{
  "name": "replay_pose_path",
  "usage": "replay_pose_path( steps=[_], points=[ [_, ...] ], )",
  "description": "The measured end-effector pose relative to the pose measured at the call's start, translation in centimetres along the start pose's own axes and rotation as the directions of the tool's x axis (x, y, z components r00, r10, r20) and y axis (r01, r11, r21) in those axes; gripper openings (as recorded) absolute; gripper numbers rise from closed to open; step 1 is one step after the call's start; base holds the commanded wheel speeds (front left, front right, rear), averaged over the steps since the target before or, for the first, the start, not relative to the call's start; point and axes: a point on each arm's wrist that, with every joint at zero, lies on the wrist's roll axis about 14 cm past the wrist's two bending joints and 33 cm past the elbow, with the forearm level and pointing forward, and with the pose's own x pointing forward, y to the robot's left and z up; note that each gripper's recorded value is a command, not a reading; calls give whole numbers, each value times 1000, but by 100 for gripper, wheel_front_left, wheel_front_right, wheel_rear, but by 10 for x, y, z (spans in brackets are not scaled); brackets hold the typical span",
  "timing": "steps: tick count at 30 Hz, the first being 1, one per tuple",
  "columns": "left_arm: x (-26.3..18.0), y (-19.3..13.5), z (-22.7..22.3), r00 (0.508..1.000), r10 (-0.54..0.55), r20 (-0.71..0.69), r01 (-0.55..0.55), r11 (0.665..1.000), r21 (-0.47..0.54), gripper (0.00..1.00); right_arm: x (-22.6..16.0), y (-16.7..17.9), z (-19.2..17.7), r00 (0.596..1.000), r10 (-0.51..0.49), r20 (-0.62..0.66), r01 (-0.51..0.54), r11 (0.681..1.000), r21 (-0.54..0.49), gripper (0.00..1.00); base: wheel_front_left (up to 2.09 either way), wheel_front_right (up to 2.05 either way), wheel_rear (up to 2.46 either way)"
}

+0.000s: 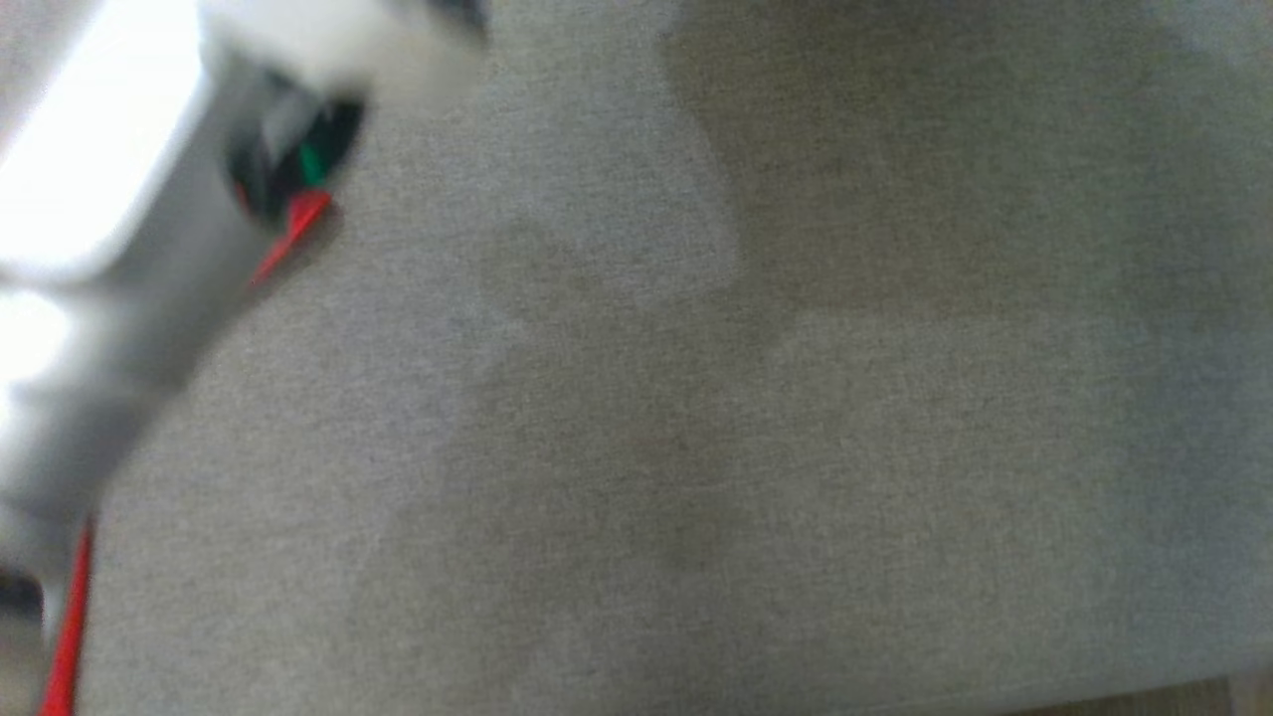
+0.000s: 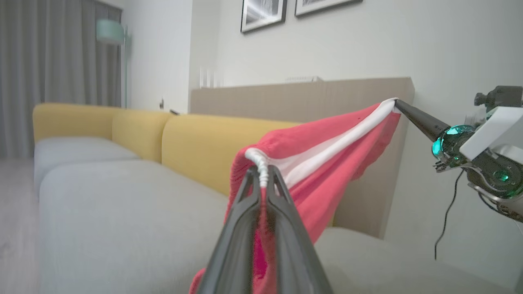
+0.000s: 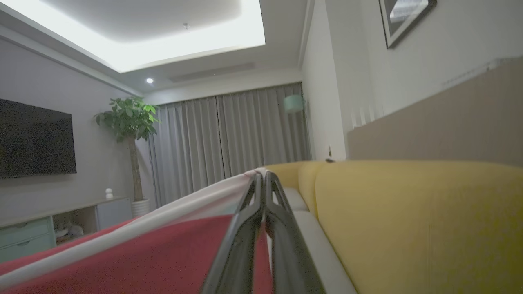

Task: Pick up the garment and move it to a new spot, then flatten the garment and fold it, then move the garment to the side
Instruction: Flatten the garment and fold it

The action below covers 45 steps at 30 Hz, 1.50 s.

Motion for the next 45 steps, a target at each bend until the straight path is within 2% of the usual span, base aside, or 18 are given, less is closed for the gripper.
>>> replay_pose_path(
  steps=[4, 8, 14, 19, 24, 29, 32, 39, 45],
  points=[
    [-49, -23, -68, 987, 14, -157, -30, 995, -96, 0, -79, -6, -60, 975, -83, -207, 101, 992, 76, 0, 0, 0, 0],
    [-101, -62, -118, 959, 17, -282, -72, 980, -186, 0, -169, -12, -88, 909, -178, -378, 230, 969, 95, 0, 0, 0, 0],
    [-148, -130, -145, 937, 7, -348, -111, 953, -281, 0, -251, -22, -72, 832, -292, -472, 374, 923, 88, 0, 0, 0, 0],
    [-172, -164, -148, 930, 1, -368, -145, 920, -365, 0, -282, -25, -49, 804, -320, -501, 392, 919, 43, 0, 0, 0, 0],
    [-159, -153, -131, 952, 60, -302, -186, 894, -408, 0, -271, -26, -58, 787, -307, -535, 387, 921, 41, 0, 0, 0, 0],
    [-133, -121, -120, 952, 161, -259, -270, 840, -470, 0, -218, -12, -90, 792, -209, -573, 319, 943, 97, 0, 0, 0, 0],
    [-118, -96, -122, 943, 209, -260, -315, 814, -489, 0, -185, -9, -115, 775, -160, -612, 263, 961, 82, 0, 0, 0, 0],
    [-95, -58, -137, 924, 237, -299, -365, 778, -511, 0, -135, 2, -176, 686, -93, -722, 93, 995, -40, 0, 0, 0, 0],
    [-92, -26, -160, 893, 269, -360, -423, 772, -474, 0, -102, 15, -221, 636, -57, -769, -6, 997, -79, 0, 0, 0, 0]
  ],
)
